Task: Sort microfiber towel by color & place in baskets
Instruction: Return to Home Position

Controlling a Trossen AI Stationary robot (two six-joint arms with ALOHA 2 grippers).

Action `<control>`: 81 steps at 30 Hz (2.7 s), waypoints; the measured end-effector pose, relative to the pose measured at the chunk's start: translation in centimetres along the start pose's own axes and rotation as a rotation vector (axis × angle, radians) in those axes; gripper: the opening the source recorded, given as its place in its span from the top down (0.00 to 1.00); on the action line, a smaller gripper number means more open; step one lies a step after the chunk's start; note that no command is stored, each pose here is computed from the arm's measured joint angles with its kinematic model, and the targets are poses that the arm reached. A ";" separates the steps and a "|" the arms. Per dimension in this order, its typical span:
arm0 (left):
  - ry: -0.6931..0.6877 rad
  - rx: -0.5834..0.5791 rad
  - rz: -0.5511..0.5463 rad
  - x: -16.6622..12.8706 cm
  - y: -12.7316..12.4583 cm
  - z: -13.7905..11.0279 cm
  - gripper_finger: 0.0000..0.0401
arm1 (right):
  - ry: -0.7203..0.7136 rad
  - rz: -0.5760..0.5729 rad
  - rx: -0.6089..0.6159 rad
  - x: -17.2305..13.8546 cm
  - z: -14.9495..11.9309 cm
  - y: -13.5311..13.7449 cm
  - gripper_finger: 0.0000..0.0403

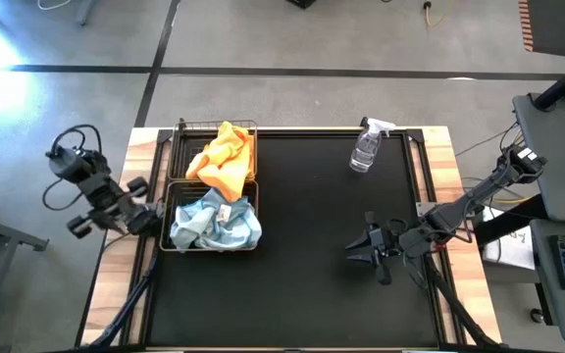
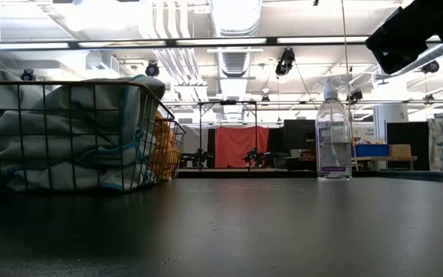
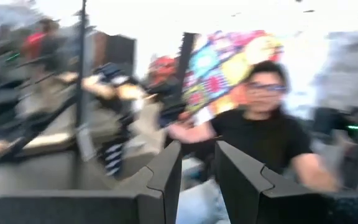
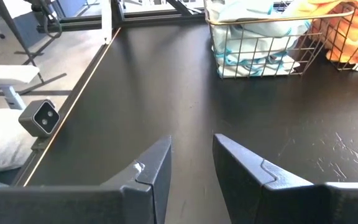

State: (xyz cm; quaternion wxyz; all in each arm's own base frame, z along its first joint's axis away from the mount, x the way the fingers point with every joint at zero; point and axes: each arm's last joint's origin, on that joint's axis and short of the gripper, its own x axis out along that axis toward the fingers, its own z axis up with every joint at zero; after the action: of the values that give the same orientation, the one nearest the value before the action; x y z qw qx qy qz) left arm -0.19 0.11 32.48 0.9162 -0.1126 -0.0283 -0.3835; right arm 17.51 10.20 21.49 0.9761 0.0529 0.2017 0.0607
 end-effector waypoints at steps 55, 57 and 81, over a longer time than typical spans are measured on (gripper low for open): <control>-0.037 0.029 -0.133 7.5 2.3 -13.3 0.79 | -0.011 0.002 0.001 0.0 0.1 0.0 0.72; -0.037 0.028 -0.133 7.5 2.3 -13.3 0.79 | -0.037 0.009 -0.026 -0.1 0.4 0.1 0.72; -0.029 0.006 -0.133 7.5 2.3 -13.3 0.79 | -0.409 0.123 -0.016 -4.4 -4.0 -3.2 0.72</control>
State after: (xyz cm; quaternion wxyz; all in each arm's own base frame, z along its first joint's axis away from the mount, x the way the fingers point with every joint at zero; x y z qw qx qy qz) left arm 6.26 -6.55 20.14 0.8886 -0.1132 -0.0500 -0.4416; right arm 12.17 6.78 19.13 0.9916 0.0685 -0.0046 0.1098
